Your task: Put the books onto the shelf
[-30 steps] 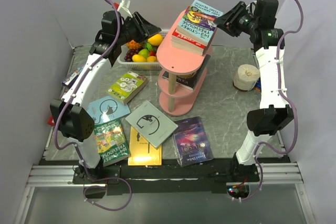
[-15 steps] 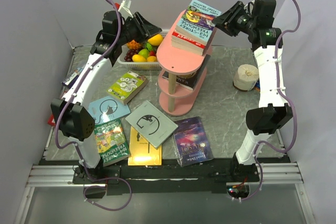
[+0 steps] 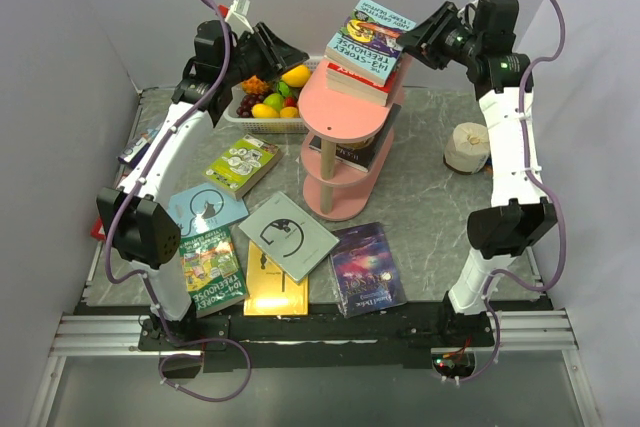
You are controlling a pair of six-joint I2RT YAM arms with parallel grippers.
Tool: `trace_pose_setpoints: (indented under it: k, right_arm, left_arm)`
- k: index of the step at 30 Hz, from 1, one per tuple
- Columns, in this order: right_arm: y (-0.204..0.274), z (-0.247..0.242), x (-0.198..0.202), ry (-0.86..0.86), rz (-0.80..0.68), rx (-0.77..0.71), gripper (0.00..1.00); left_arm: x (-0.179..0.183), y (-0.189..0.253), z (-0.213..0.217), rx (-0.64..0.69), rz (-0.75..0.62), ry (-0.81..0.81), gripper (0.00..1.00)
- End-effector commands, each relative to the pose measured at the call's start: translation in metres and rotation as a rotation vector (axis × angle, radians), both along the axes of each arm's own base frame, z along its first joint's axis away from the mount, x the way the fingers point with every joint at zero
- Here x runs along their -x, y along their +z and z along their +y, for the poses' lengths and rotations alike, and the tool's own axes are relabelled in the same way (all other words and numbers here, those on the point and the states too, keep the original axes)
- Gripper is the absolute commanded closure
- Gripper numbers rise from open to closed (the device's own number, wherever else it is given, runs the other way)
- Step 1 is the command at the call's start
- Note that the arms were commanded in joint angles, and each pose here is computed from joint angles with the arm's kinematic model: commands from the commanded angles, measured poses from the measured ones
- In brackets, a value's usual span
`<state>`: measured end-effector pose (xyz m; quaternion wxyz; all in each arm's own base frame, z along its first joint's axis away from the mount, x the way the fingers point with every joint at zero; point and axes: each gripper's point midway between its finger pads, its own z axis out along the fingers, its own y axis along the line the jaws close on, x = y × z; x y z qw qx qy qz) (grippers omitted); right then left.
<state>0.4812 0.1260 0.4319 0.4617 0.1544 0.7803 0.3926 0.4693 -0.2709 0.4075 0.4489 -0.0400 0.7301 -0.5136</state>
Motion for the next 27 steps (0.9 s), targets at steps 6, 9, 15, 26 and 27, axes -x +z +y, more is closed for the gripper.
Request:
trace_pose_setpoints:
  k: [6, 9, 15, 26, 27]
  right_arm:
    - [0.036, -0.021, 0.037, -0.056, -0.128, 0.023, 0.53]
    - [0.037, -0.017, 0.045, -0.038, -0.128, 0.013, 0.54]
    - [0.043, -0.001, 0.063, 0.008, -0.161, -0.006, 0.54]
    - [0.039, 0.030, 0.071, 0.073, -0.150, 0.004, 0.51]
    - [0.038, 0.030, 0.071, 0.074, -0.148, 0.005, 0.51]
  left_arm:
    - [0.000, 0.046, 0.005, 0.057, -0.107, 0.021, 0.59]
    - [-0.003, 0.058, 0.005, 0.082, -0.121, 0.031, 0.59]
    - [-0.006, 0.076, 0.004, 0.135, -0.141, 0.038, 0.59]
    - [-0.002, 0.074, -0.016, 0.169, -0.116, -0.058, 0.60]
    - [0.000, 0.074, -0.018, 0.168, -0.115, -0.068, 0.60]
